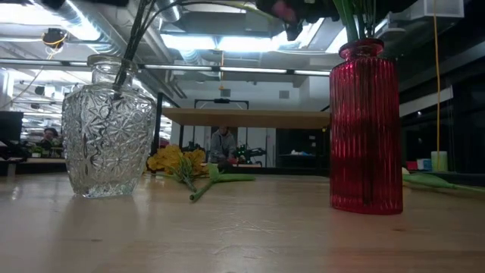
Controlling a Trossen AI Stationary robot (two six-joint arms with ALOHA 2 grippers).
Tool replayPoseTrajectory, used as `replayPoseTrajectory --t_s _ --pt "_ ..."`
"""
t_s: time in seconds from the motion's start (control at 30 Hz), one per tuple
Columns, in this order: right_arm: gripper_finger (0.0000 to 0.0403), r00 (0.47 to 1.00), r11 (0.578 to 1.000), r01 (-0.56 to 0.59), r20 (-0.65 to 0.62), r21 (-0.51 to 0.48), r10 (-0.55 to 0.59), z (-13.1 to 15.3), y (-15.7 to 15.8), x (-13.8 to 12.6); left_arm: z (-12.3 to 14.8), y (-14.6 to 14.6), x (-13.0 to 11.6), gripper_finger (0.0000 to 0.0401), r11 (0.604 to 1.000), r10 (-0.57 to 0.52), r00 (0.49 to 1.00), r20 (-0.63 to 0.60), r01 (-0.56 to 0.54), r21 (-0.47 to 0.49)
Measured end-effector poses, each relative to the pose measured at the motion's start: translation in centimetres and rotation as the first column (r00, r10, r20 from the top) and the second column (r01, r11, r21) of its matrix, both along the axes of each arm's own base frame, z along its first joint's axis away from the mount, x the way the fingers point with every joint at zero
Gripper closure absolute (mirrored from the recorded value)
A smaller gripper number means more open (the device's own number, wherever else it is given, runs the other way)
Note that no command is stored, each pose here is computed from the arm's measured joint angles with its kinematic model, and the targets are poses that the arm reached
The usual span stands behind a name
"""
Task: Pick and place flowers into a vace then onto a shelf
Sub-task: Put the yellow flowers into the transparent vase
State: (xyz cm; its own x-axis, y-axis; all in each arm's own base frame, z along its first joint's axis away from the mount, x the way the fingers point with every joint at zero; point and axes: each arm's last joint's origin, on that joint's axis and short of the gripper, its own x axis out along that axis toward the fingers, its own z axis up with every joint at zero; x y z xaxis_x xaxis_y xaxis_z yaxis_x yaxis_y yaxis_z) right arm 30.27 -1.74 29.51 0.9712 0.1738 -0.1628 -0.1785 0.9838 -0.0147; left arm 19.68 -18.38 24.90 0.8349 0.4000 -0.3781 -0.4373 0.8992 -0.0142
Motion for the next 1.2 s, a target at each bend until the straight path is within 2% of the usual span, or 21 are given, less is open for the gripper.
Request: replayPoseTrajectory --t_s 0.2,0.4,0.5,0.57,0.7,0.9,1.2 --pt "0.0375 1.000 1.000 0.001 -0.002 0.001 -0.001 0.3 0.0 -0.3 3.0 1.3 -2.9 0.0260 0.991 -0.095 0.995 -0.016 0.096 0.088" --pt "0.0375 1.000 1.000 0.006 0.000 0.013 -0.006 1.1 0.1 -1.3 4.5 4.2 -5.3 0.0288 0.991 -0.042 0.999 -0.014 0.043 0.129" --pt "0.0376 0.998 0.998 0.053 -0.021 0.019 -0.053 1.6 0.0 -2.1 4.5 4.8 -5.5 0.0316 0.987 -0.032 0.999 -0.039 0.038 0.159" --pt "0.0382 0.992 0.994 0.114 -0.056 0.005 -0.113 1.7 0.1 -2.8 4.3 4.9 -5.5 0.0341 0.974 -0.035 0.997 -0.075 0.051 0.220" --pt "0.0399 0.957 0.970 0.240 -0.156 -0.049 -0.245 1.9 0.6 -4.3 4.0 5.3 -5.9 0.0393 0.959 -0.015 0.994 -0.111 0.045 0.279" --pt "0.0398 0.886 0.929 0.364 -0.285 -0.062 -0.366 3.5 2.6 -5.7 3.8 5.8 -6.1 0.0399 0.952 0.003 0.990 -0.139 0.040 0.303" --pt "0.0399 0.878 0.923 0.375 -0.287 -0.088 -0.384 4.0 5.7 -6.3 3.6 6.4 -5.4 0.0398 0.957 0.015 0.977 -0.213 0.047 0.287"
